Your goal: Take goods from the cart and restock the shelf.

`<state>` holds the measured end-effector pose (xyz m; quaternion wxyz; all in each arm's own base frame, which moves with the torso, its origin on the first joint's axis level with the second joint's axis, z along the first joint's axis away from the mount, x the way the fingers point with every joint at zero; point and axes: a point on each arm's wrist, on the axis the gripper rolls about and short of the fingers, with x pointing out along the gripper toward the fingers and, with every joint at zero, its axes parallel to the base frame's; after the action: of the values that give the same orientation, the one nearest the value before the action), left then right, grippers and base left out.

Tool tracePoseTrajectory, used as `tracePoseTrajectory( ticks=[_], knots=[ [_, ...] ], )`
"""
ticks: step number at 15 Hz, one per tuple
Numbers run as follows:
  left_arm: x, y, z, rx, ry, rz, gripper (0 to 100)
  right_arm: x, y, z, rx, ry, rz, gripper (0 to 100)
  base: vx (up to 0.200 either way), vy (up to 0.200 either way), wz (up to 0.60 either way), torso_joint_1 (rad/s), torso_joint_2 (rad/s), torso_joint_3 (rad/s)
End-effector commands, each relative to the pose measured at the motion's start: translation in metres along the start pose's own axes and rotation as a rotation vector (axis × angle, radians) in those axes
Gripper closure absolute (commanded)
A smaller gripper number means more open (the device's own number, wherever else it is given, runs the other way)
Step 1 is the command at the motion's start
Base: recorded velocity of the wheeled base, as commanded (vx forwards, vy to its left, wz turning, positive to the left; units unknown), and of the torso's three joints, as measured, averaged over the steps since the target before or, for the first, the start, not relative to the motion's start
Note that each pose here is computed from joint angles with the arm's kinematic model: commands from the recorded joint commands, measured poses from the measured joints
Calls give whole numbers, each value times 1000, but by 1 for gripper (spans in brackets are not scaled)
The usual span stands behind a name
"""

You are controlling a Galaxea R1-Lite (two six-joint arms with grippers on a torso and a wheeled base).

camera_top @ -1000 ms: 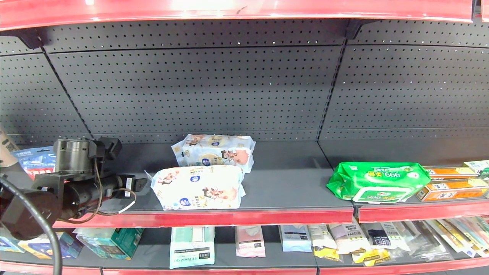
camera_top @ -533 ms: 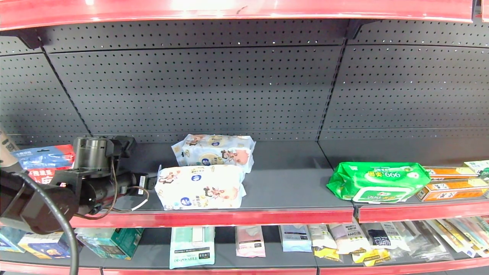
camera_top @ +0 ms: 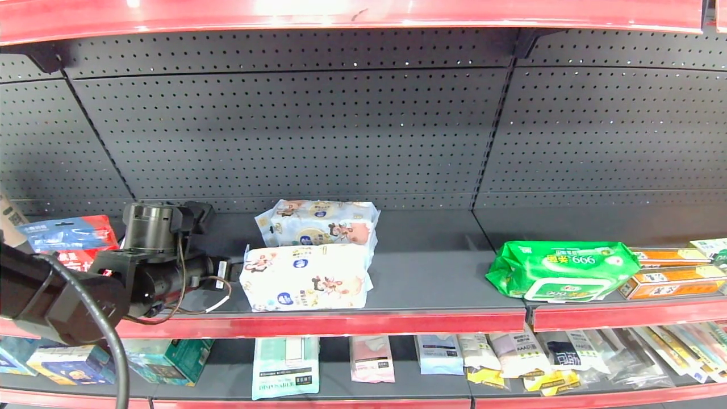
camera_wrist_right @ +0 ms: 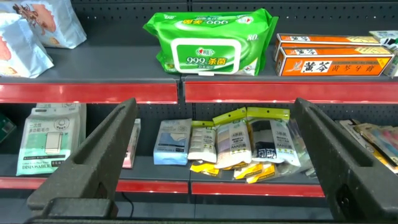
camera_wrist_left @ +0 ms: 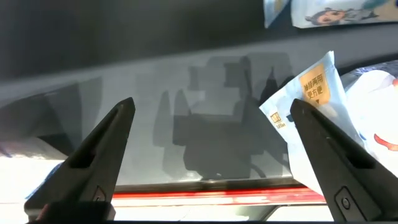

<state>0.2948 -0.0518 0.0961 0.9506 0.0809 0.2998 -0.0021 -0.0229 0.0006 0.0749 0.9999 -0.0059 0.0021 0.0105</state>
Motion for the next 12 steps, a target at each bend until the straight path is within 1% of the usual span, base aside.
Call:
tracePoseTrajectory(
  ticks=[1, 5, 12],
  knots=[
    [0, -1, 0, 2, -2, -3, 0, 0, 0, 0, 0, 0, 0, 0, 0, 0, 0, 0, 0, 0],
    [-1, -4, 1, 9, -5, -12, 0, 0, 0, 0, -2, 2, 0, 0, 0, 0, 0, 0, 0, 0],
    [-2, -5, 1, 14, -8, -14, 0, 0, 0, 0, 0, 2, 0, 0, 0, 0, 0, 0, 0, 0]
  ],
)
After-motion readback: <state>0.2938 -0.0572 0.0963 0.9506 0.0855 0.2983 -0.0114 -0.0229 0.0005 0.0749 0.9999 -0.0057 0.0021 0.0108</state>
